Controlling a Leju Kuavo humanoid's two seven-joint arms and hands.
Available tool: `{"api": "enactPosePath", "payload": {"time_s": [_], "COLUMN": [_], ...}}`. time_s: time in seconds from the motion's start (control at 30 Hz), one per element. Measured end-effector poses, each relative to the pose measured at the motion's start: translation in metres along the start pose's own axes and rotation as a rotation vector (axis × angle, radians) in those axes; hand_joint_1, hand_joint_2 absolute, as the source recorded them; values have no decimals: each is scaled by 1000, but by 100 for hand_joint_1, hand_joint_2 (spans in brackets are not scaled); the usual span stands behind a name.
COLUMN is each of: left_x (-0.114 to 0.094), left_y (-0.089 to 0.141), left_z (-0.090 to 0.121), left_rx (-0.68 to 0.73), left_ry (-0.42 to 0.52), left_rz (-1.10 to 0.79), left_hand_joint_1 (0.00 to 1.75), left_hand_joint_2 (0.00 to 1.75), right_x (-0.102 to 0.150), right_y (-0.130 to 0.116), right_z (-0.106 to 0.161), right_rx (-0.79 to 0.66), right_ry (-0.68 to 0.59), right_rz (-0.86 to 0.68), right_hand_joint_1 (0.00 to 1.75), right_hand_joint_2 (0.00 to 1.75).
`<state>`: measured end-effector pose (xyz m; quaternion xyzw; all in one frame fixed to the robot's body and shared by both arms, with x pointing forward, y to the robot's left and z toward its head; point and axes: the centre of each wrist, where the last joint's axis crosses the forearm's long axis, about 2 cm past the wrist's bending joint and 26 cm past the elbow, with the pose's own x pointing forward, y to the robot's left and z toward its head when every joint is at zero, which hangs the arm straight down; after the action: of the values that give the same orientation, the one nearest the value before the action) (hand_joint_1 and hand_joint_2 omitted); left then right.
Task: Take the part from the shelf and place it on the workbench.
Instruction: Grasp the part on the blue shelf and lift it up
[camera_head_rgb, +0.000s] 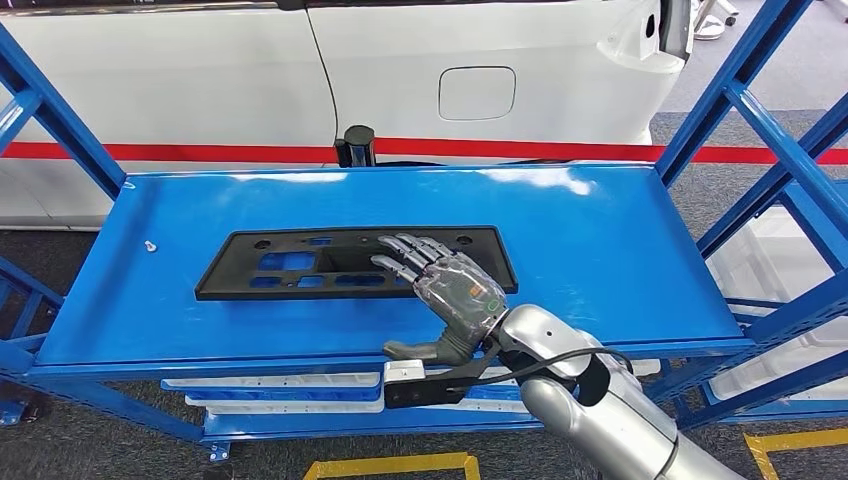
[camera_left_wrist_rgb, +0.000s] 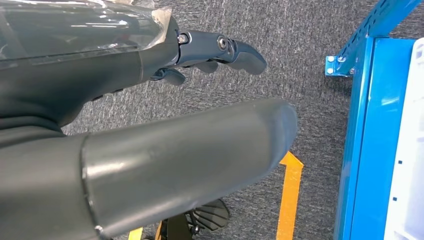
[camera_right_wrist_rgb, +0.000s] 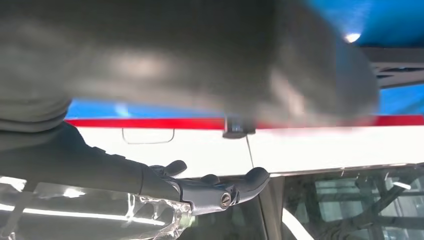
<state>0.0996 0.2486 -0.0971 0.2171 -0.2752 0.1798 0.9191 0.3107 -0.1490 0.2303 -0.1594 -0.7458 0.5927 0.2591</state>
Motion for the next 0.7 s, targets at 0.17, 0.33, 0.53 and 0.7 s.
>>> {"api": "enactPosePath", "payload": {"time_s": [0.17,0.33,0.53,0.7], "left_x": [1,2,3,3], "left_y": [-2,-5,-6,-7], "left_z": [1,2,2,3], "left_rx": [-6,-14,-18,-15], "left_ry": [-2,6,7,12], "left_rz": [-5,-9,-5,4], "left_hand_joint_1": [0,0,0,0], "left_hand_joint_2": [0,0,0,0], "right_x": [-4,-13,-17,-17], "right_y": [8,17,23,26], "right_z": [-14,-25,-37,-47], "right_rx": [-26,-5,29,53], "right_ry": [74,154,180,188], "right_rz": [84,151,178,179], "right_hand_joint_1": [0,0,0,0], "right_hand_joint_2": [175,175,175,175]}}
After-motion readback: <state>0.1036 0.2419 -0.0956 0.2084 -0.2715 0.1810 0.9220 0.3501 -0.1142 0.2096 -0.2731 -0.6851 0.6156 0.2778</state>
